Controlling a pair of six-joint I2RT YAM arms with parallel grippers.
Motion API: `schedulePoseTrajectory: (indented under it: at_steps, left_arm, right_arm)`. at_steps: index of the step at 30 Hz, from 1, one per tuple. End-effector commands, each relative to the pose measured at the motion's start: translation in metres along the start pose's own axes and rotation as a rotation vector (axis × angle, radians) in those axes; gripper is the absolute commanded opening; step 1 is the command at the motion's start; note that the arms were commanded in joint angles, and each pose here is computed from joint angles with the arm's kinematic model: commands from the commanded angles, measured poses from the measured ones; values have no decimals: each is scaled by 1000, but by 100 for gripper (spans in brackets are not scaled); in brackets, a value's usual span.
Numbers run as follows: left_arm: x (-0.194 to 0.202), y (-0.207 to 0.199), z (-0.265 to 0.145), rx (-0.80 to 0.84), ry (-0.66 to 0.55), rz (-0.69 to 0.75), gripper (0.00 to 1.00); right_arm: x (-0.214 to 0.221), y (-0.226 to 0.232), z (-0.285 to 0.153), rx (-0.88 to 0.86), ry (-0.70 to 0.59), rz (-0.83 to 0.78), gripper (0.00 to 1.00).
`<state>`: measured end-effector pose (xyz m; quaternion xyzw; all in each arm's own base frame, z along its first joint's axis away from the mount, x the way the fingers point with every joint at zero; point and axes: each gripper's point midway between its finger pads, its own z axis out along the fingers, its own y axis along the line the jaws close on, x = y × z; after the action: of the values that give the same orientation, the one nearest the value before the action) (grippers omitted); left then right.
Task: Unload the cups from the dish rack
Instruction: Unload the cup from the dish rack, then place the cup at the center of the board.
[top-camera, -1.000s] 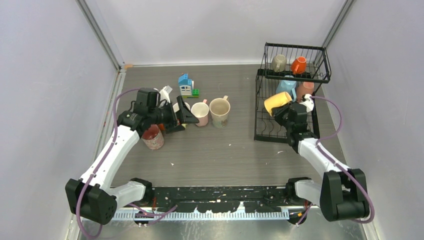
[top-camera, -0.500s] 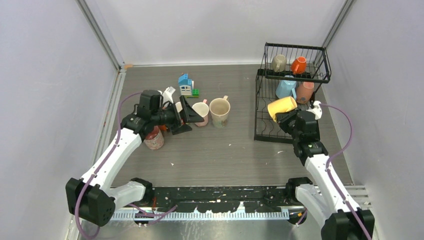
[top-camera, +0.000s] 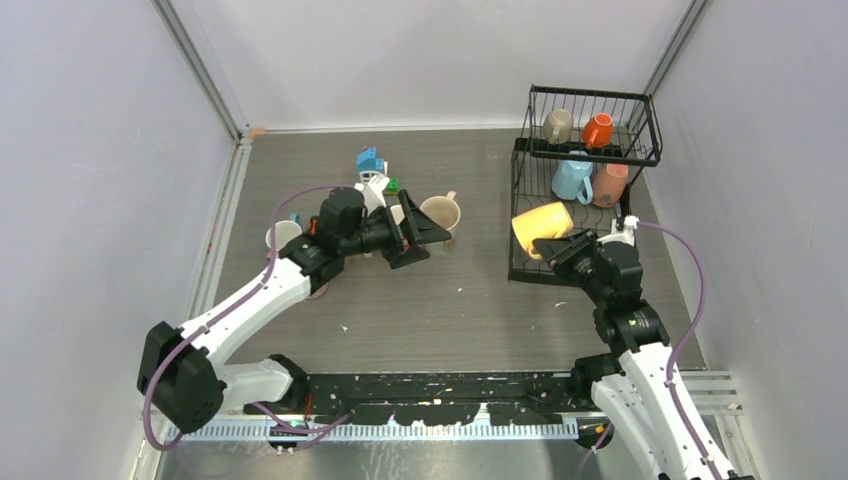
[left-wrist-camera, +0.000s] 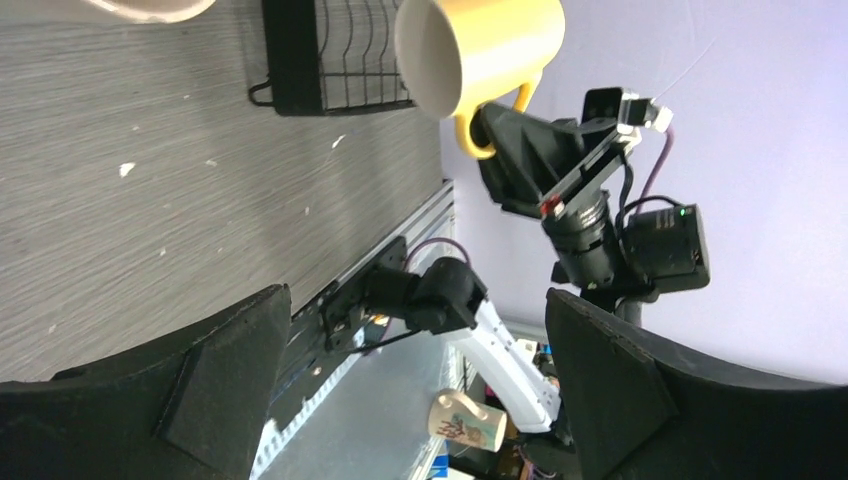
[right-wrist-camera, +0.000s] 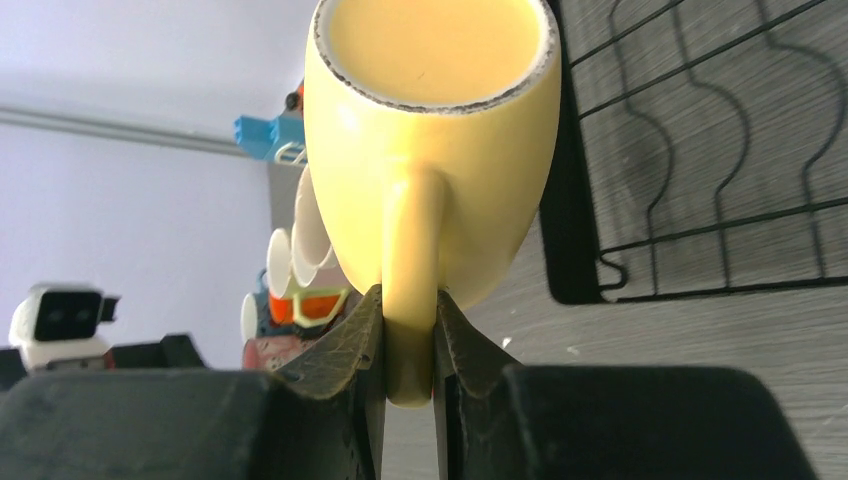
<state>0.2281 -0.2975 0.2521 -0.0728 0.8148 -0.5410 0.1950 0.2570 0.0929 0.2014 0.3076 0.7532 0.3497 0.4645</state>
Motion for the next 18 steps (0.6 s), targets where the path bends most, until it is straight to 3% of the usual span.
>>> schedulePoseTrajectory:
  at_steps: [1, 18]
  left_arm:
    - [-17, -32, 19, 120, -88, -13, 100]
    - [-36, -57, 43, 277, -129, -241, 96]
  right_arm:
    - [-8, 65, -22, -216, 3, 36, 1]
    - [9, 143, -41, -473, 67, 143, 1]
